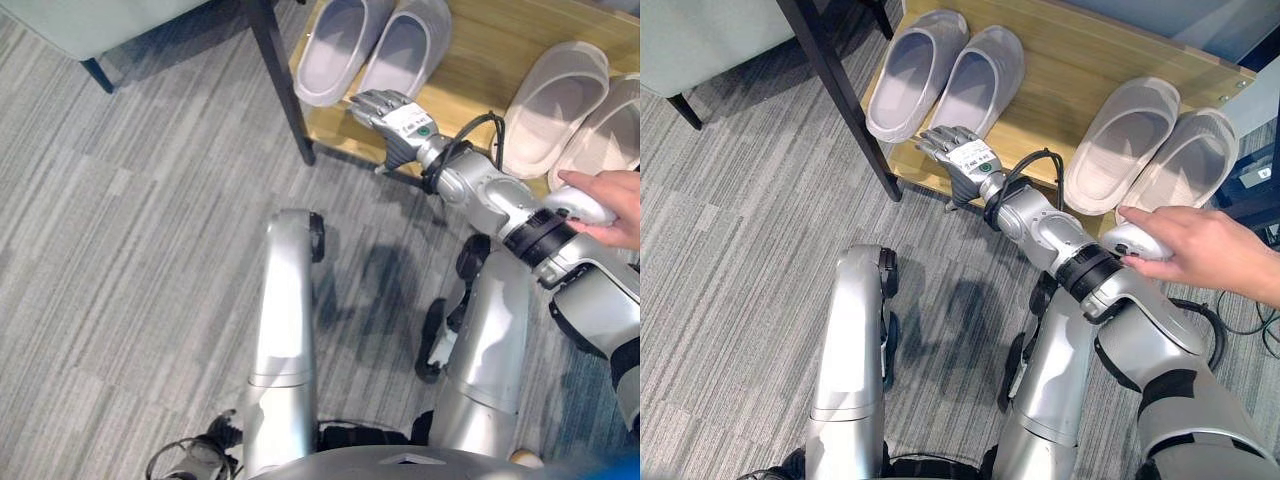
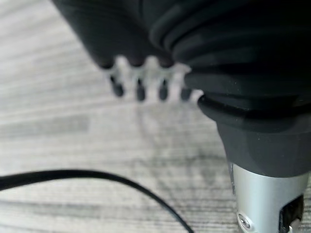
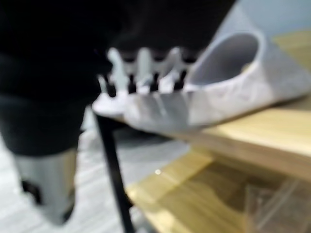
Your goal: Arrange the slippers neatly on the shoe rack.
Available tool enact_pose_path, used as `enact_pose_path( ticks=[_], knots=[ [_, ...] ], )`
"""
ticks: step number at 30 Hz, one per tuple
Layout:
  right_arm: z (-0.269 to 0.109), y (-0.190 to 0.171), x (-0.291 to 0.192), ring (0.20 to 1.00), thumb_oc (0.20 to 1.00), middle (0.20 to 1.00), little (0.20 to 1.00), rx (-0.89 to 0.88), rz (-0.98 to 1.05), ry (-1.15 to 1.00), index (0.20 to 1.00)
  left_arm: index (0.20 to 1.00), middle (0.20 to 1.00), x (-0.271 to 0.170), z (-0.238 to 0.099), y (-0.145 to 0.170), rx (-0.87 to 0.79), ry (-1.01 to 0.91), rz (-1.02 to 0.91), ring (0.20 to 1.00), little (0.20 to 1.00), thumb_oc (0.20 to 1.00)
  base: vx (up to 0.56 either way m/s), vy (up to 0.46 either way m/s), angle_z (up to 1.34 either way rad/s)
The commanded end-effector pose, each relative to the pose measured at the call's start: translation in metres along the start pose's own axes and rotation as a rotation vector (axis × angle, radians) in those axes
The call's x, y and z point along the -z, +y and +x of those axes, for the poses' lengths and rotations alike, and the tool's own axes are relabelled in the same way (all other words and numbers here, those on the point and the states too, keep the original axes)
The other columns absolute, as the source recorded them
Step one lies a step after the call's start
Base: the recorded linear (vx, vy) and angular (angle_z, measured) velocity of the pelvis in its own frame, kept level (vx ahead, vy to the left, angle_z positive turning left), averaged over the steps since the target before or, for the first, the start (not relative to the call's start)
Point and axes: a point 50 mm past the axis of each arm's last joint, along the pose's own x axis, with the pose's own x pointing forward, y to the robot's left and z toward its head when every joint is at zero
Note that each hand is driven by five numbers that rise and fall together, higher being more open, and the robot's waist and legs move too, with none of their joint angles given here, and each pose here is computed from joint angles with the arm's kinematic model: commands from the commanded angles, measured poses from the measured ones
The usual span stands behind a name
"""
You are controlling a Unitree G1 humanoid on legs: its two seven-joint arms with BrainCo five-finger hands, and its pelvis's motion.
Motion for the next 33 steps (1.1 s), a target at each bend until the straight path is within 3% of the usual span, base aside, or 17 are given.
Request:
enact_pose_path(
  ticks=[1, 5, 12, 22, 27, 33],
  knots=[
    [-0.005, -0.021, 0.031, 1.0, 1.0, 1.0, 1.0, 0.04, -0.092, 0.13, 1.0, 1.0, 1.0, 0.019, -0.005, -0.015, 0.026, 0.063, 0.063, 1.0, 1.0, 1.0, 0.0, 0.0, 0.0],
    [-0.006, -0.021, 0.032, 1.0, 1.0, 1.0, 1.0, 0.053, -0.078, 0.136, 1.0, 1.0, 1.0, 0.018, -0.005, -0.015, 0.022, 0.062, 0.065, 1.0, 1.0, 1.0, 0.0, 0.0, 0.0],
    [-0.012, -0.049, 0.037, 1.0, 1.0, 1.0, 1.0, 0.247, -0.04, 0.16, 1.0, 1.0, 1.0, 0.019, -0.005, -0.019, 0.032, 0.067, 0.043, 1.0, 1.0, 1.0, 0.0, 0.0, 0.0],
    [-0.037, -0.08, 0.017, 1.0, 1.0, 1.0, 1.0, 0.463, -0.021, 0.023, 1.0, 1.0, 1.0, 0.016, -0.005, -0.02, 0.033, 0.047, 0.04, 1.0, 1.0, 1.0, 0.0, -0.009, 0.0],
    [-0.077, -0.096, -0.006, 1.0, 1.0, 1.0, 1.0, 0.601, 0.013, -0.107, 1.0, 1.0, 1.0, 0.018, -0.006, -0.023, 0.034, 0.05, 0.024, 1.0, 1.0, 1.0, -0.01, -0.011, -0.01],
    [-0.123, -0.091, -0.023, 1.0, 1.0, 1.0, 1.0, 0.588, 0.065, -0.197, 1.0, 1.0, 1.0, 0.025, -0.008, -0.025, 0.043, 0.059, 0.019, 1.0, 1.0, 1.0, -0.02, -0.045, -0.01]
  ],
)
